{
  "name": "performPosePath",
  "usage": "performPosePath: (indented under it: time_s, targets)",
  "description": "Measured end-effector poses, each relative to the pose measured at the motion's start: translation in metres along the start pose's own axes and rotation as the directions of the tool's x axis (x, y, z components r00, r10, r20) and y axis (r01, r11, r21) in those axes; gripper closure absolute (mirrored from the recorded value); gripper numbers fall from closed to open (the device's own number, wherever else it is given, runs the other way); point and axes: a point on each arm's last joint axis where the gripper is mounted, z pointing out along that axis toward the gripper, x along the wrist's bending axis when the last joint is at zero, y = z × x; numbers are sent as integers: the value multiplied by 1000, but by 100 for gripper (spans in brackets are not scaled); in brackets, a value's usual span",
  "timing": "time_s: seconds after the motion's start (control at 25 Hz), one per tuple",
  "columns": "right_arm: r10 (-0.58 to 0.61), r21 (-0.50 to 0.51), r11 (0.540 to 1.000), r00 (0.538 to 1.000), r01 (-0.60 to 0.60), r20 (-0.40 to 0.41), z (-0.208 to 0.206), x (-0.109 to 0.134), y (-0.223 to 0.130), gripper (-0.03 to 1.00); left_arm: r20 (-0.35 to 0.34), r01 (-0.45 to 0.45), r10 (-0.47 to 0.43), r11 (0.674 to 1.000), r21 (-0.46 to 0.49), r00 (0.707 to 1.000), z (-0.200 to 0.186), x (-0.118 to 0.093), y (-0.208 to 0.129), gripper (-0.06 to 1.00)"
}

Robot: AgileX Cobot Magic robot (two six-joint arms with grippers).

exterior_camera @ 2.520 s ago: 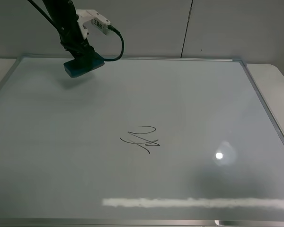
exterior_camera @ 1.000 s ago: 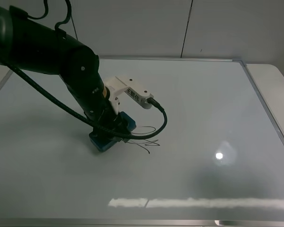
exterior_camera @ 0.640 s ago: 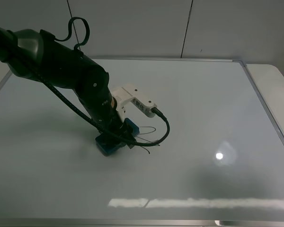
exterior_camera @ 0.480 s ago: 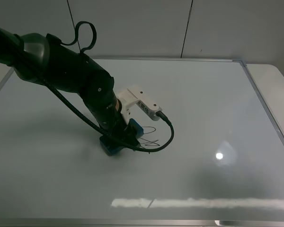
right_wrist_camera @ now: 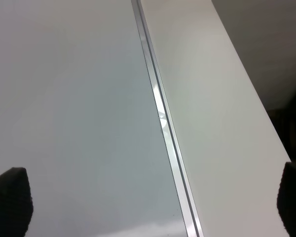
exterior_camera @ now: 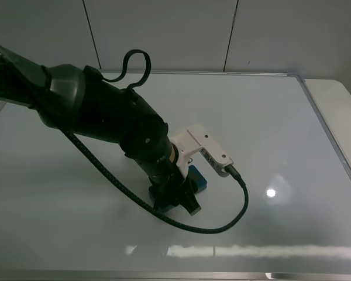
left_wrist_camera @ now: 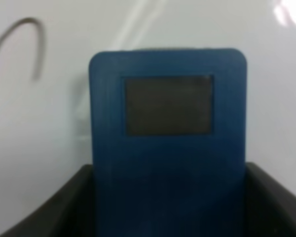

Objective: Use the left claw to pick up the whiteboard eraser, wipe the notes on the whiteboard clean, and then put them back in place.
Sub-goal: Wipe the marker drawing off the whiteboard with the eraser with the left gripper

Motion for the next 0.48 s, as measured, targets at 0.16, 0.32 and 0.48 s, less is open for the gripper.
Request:
performPosePath:
  time_s: [0.16, 0.32, 0.48]
  targets:
    - [0, 0, 1000, 1000, 0, 0, 0, 0, 0, -2, 22, -30, 30, 1000, -2, 999, -1, -17, 4, 39]
    - [0, 0, 1000, 1000, 0, 0, 0, 0, 0, -2, 27, -36, 36, 999, 7, 999, 2, -20, 9, 39]
    - [0, 0, 1000, 1000, 0, 0, 0, 0, 0, -2, 26, -51, 51, 999, 15, 998, 9, -19, 18, 39]
